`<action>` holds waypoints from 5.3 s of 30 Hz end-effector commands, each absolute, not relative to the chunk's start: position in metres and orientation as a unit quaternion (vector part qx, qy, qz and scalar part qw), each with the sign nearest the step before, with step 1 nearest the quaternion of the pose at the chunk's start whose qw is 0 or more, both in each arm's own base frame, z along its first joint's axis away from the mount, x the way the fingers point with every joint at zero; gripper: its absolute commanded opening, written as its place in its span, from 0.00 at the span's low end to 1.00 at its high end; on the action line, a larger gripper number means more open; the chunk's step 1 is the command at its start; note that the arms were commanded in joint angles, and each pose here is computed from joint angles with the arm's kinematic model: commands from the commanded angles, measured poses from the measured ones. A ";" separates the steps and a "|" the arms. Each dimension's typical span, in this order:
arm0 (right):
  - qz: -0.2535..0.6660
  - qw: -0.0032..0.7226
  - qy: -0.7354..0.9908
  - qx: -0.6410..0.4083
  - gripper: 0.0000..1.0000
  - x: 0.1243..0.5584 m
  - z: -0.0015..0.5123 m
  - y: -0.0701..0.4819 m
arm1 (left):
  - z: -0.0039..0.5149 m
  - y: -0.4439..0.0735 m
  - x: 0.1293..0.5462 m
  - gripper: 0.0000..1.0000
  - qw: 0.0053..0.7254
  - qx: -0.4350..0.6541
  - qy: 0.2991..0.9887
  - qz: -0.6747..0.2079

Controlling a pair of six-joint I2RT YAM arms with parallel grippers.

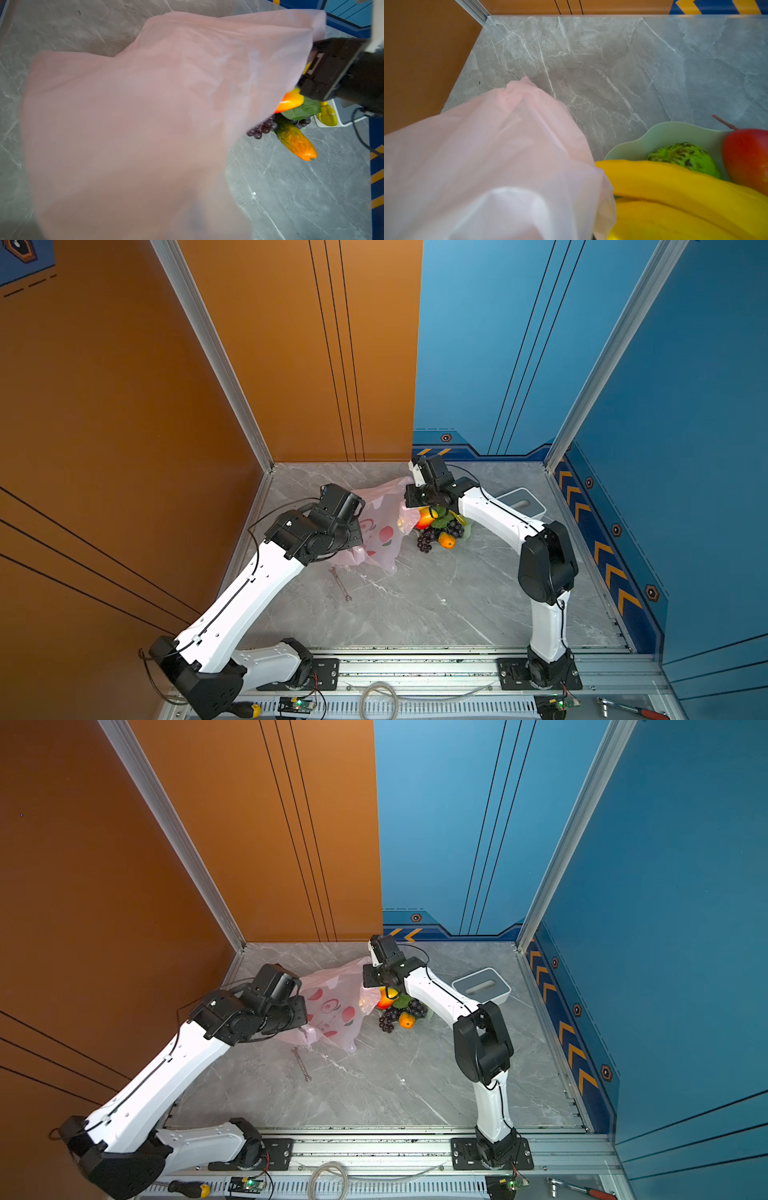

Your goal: Place the fruits into the plastic bag

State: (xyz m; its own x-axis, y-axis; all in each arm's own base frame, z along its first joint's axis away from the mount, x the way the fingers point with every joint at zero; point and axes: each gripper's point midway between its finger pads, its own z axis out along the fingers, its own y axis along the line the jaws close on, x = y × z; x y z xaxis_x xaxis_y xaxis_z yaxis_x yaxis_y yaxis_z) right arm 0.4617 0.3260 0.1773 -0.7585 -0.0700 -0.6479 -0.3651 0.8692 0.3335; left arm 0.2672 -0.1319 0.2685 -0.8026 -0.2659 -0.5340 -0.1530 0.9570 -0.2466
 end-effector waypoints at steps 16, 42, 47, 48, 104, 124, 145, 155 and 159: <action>0.270 0.346 0.889 -0.131 0.45 0.496 0.186 0.363 | 0.229 -0.124 0.263 0.00 0.265 -0.108 0.952 -0.106; 0.161 0.330 0.930 0.002 0.96 0.377 0.338 0.195 | 0.221 -0.130 0.272 0.00 0.287 -0.103 0.938 -0.165; 0.140 0.274 0.951 0.017 0.93 0.336 0.316 0.176 | 0.217 -0.133 0.272 0.00 0.286 -0.101 0.937 -0.171; 0.134 0.265 0.955 0.019 0.92 0.330 0.309 0.172 | 0.217 -0.133 0.272 0.00 0.286 -0.100 0.938 -0.172; 0.041 0.102 0.993 0.042 0.63 0.342 0.114 0.205 | 0.218 -0.136 0.270 0.00 0.288 -0.093 0.937 -0.175; 0.058 0.103 0.992 0.050 0.36 0.344 0.120 0.210 | 0.219 -0.134 0.274 0.00 0.292 -0.094 0.936 -0.176; 0.104 0.117 0.987 0.049 0.35 0.307 0.178 0.210 | 0.220 -0.137 0.275 0.00 0.292 -0.087 0.935 -0.183; 0.177 0.144 0.974 0.006 0.36 0.291 0.223 0.236 | 0.221 -0.137 0.271 0.00 0.293 -0.087 0.933 -0.188; 0.211 0.169 0.963 -0.018 0.36 0.291 0.238 0.251 | 0.223 -0.138 0.270 0.00 0.294 -0.089 0.932 -0.191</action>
State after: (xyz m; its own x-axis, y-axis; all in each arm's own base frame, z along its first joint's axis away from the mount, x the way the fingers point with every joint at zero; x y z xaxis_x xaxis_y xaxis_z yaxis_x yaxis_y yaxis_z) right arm 0.2917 0.2389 0.2120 -0.9605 0.0615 -0.2715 -0.0347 0.9412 0.3360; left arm 0.2731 -0.1375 0.2192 -0.8138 -0.2832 -0.5075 -0.0714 0.9153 -0.3964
